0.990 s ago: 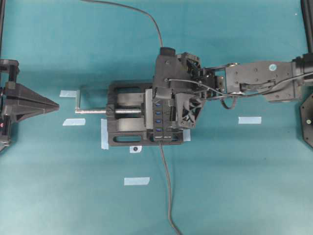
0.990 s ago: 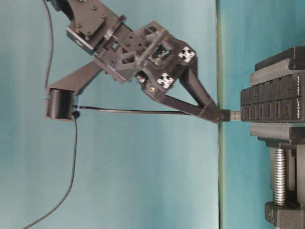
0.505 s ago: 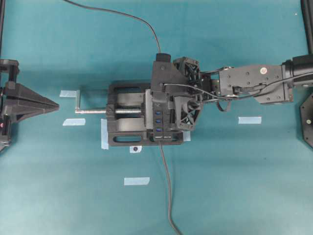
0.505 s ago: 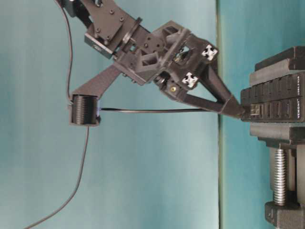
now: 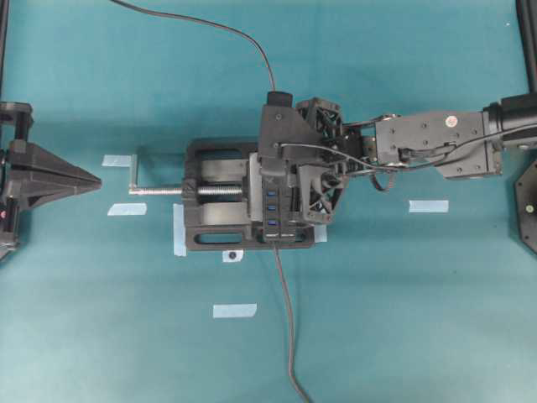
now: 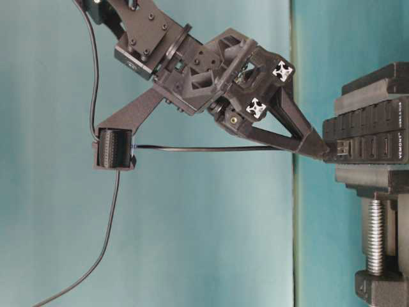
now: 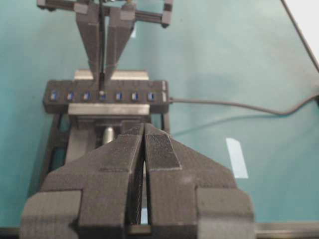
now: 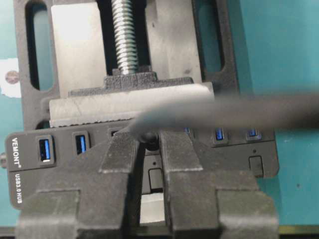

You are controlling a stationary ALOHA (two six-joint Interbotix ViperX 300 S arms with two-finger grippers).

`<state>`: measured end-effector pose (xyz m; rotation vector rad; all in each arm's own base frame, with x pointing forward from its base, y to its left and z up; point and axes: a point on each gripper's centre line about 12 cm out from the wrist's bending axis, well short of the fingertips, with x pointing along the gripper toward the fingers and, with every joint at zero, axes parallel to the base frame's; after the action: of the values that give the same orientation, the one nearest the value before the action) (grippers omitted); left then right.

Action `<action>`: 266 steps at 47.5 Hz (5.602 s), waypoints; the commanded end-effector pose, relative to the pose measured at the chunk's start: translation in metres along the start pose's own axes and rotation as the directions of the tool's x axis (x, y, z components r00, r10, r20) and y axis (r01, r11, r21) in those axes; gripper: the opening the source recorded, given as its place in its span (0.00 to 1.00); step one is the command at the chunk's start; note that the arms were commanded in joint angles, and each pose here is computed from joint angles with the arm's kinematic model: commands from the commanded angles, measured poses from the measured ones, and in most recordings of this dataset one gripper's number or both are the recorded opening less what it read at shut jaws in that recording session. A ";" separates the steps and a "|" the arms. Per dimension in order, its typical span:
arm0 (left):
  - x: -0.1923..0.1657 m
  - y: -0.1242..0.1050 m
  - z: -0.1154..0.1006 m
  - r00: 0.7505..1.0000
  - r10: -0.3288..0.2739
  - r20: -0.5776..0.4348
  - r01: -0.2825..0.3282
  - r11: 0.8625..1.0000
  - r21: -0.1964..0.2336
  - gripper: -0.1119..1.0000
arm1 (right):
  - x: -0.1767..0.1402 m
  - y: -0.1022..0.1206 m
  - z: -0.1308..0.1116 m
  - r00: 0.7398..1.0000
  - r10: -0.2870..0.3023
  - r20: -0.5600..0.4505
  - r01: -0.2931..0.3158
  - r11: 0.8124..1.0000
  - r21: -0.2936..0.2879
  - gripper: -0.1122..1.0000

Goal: Insert the USB into the center port of the fixed hub
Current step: 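Press the plug down into the center blue port with the right gripper, then open the right gripper and lift it off the inserted plug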

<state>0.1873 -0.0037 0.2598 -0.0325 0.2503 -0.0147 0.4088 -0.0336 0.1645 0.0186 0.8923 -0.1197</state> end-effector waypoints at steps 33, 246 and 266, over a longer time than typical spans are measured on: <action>0.001 0.000 0.005 1.000 0.000 0.012 0.000 1.000 -0.002 0.10 | -0.003 0.007 0.011 0.999 0.012 0.029 -0.012 1.000 -0.003 0.17; -0.002 0.000 0.003 1.000 -0.001 0.017 0.001 1.000 -0.006 0.10 | -0.017 -0.012 0.022 0.994 -0.010 0.111 0.006 0.999 0.034 0.81; -0.002 0.000 0.003 1.000 -0.001 0.017 0.001 1.000 -0.005 0.10 | -0.025 -0.012 0.011 0.995 -0.010 0.102 0.006 0.999 0.035 0.81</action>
<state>0.1846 -0.0036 0.2589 -0.0357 0.2442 -0.0144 0.4014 -0.0444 0.1748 0.0355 0.8331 -0.1406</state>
